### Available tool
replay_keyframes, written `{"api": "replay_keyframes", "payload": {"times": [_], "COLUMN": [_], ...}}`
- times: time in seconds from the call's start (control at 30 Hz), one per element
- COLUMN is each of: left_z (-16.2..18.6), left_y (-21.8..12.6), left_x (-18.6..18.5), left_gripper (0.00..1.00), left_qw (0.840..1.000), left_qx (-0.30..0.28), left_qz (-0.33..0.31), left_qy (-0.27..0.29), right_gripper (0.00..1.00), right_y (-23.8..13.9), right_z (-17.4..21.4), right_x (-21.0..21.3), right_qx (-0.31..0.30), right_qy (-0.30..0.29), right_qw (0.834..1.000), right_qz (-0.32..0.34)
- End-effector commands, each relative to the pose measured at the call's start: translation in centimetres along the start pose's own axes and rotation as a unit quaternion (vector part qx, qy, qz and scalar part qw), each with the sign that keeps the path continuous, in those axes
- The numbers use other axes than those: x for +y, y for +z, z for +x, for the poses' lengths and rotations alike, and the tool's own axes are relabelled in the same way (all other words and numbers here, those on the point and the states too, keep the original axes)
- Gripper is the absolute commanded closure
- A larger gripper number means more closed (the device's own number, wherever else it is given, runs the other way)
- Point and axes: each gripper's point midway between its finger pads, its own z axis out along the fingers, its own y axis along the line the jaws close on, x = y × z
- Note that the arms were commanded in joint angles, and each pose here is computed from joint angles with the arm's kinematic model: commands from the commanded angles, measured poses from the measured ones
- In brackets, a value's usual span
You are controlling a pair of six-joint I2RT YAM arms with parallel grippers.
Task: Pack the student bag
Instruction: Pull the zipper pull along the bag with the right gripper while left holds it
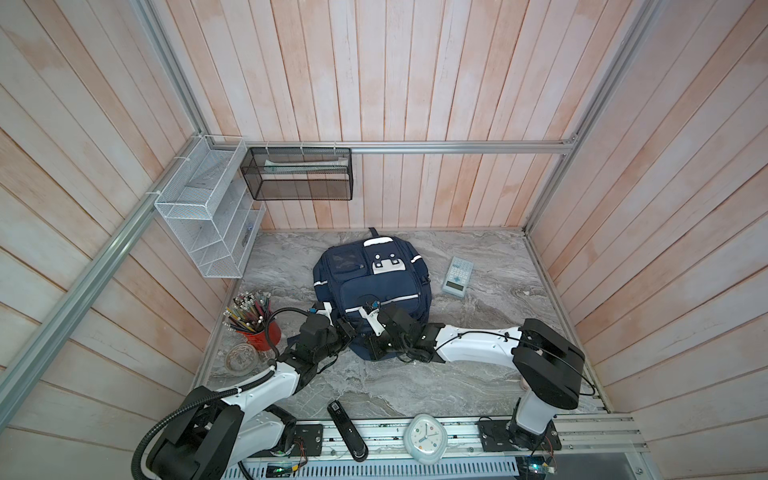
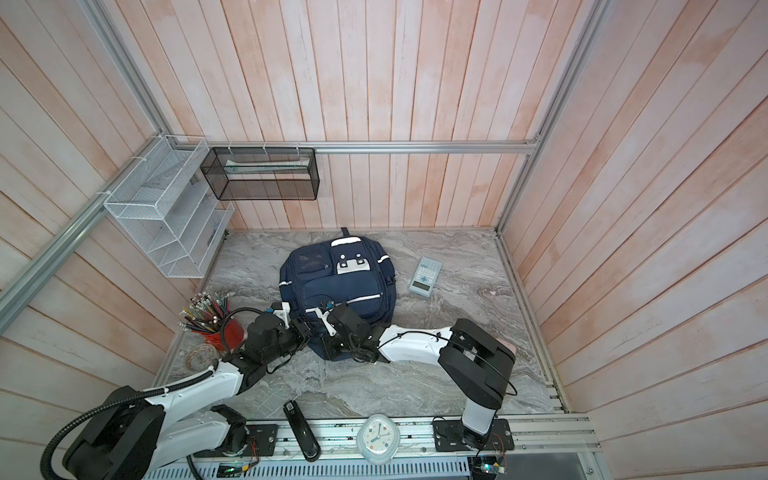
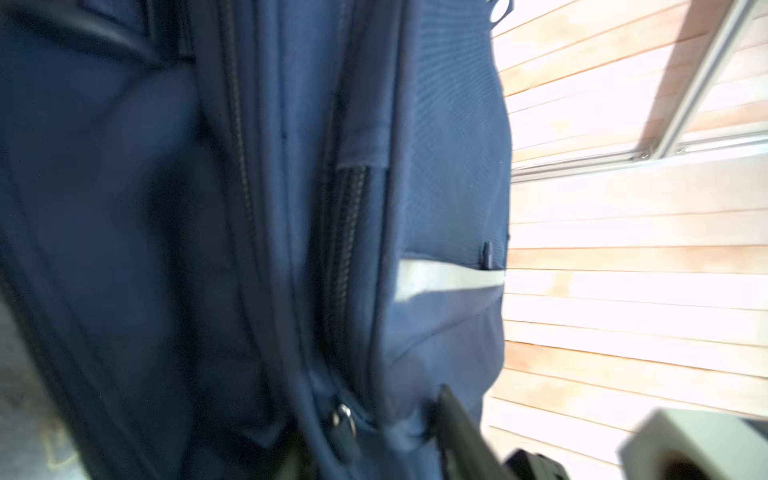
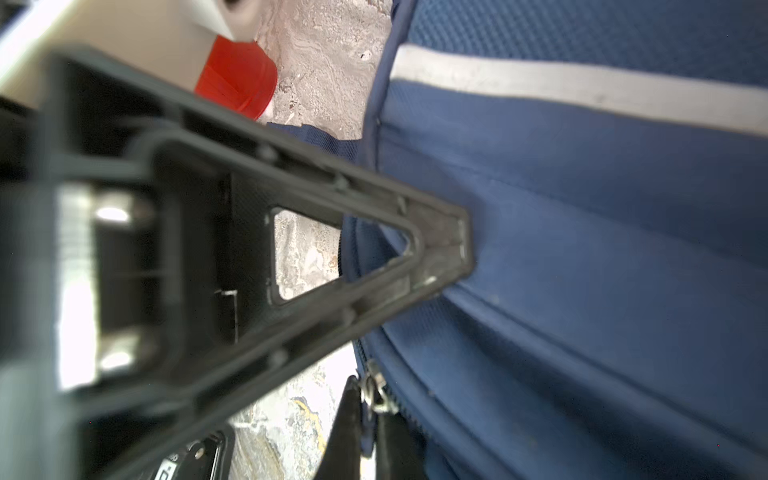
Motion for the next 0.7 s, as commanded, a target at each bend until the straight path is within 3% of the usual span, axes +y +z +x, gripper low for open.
{"api": "replay_keyframes", "payload": {"times": [0.0, 0.03, 0.1, 0.23, 0.47, 0.67], "left_z": [-1.2, -1.5, -2.0, -2.2, -3.9, -4.5], "left_y": [0.0, -0.2, -0.7, -0.9, -1.9, -2.4], "left_x": [-1.6, -1.6, -1.3, -1.2, -3.0, -2.8], "left_gripper": [0.58, 0.62, 0.8, 0.96, 1.0, 1.0], "left_qw": [1.0, 0.999, 0.998, 0.998, 0.992, 0.989], "left_qx": [-0.021, -0.026, -0.04, -0.041, -0.064, -0.076], "left_qz": [0.005, -0.001, -0.021, -0.032, -0.051, -0.072], "left_qy": [0.014, 0.019, 0.032, 0.047, 0.094, 0.105], "right_gripper": [1.0, 1.0, 1.0, 1.0, 1.0, 1.0], "right_y": [-0.3, -0.3, -0.3, -0.6, -2.0, -4.2], "right_z": [-0.3, -0.3, -0.5, -1.2, -1.2, 2.1], "right_x": [1.2, 1.0, 1.0, 1.4, -0.8, -5.2], "right_qx": [-0.012, -0.011, -0.013, -0.021, -0.017, 0.02], "right_qy": [-0.019, -0.02, -0.021, -0.028, -0.021, -0.002], "right_qw": [1.0, 1.0, 1.0, 0.999, 1.0, 0.998], "right_qz": [-0.02, -0.017, -0.017, -0.023, 0.004, 0.063]}}
